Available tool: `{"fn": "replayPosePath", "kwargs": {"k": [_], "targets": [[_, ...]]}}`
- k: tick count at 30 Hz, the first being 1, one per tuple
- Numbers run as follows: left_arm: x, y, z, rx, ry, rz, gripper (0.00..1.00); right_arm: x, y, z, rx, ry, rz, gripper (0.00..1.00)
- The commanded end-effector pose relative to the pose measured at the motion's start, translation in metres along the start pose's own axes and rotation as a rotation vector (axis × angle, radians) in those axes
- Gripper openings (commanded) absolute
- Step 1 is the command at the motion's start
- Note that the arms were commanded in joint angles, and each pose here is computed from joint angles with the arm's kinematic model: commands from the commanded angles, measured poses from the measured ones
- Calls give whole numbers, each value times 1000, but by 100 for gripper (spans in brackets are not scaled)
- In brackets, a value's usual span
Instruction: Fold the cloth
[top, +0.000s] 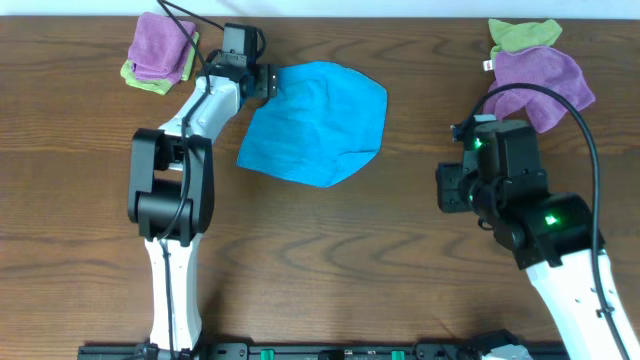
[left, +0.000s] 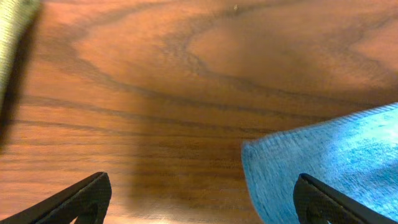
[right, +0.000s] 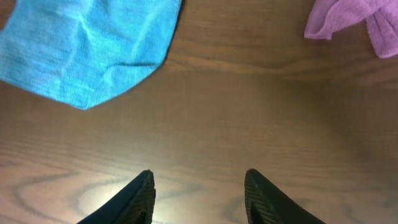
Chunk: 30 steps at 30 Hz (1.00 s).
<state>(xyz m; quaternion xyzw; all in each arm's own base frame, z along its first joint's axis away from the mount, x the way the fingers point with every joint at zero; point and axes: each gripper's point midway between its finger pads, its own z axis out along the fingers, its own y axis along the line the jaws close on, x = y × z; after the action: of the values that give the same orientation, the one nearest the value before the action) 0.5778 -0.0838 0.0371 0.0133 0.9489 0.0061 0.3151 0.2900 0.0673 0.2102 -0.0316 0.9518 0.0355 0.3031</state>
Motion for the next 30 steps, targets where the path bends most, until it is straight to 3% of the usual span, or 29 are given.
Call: {"fn": "replayPosePath", "kwargs": {"k": [1, 4, 5, 6, 7, 15, 21, 30], "targets": [[-38, 6, -50, -16, -78, 5, 95, -2, -3, 11, 16, 17, -1, 49], [-33, 8, -78, -20, -34, 13, 95, -4, 3, 28, -4, 42, -12, 37], [-31, 9, -85, -22, -20, 14, 95, -6, 7, 34, -22, 47, -17, 25], [-25, 9, -96, -13, 11, 18, 95, -9, 12, 43, -44, 48, -16, 8], [-20, 6, -102, 13, 38, 20, 95, -13, 17, 49, -66, 42, -16, 2], [67, -29, -101, 233, 384, 11, 95, -46, 61, 109, -275, -16, -19, 2], [92, -62, -105, 405, 456, -18, 95, -43, 90, 151, -427, 12, -20, 1], [125, -76, -89, 350, 482, 17, 95, -35, 119, 199, -518, 30, 2, 1]]}}
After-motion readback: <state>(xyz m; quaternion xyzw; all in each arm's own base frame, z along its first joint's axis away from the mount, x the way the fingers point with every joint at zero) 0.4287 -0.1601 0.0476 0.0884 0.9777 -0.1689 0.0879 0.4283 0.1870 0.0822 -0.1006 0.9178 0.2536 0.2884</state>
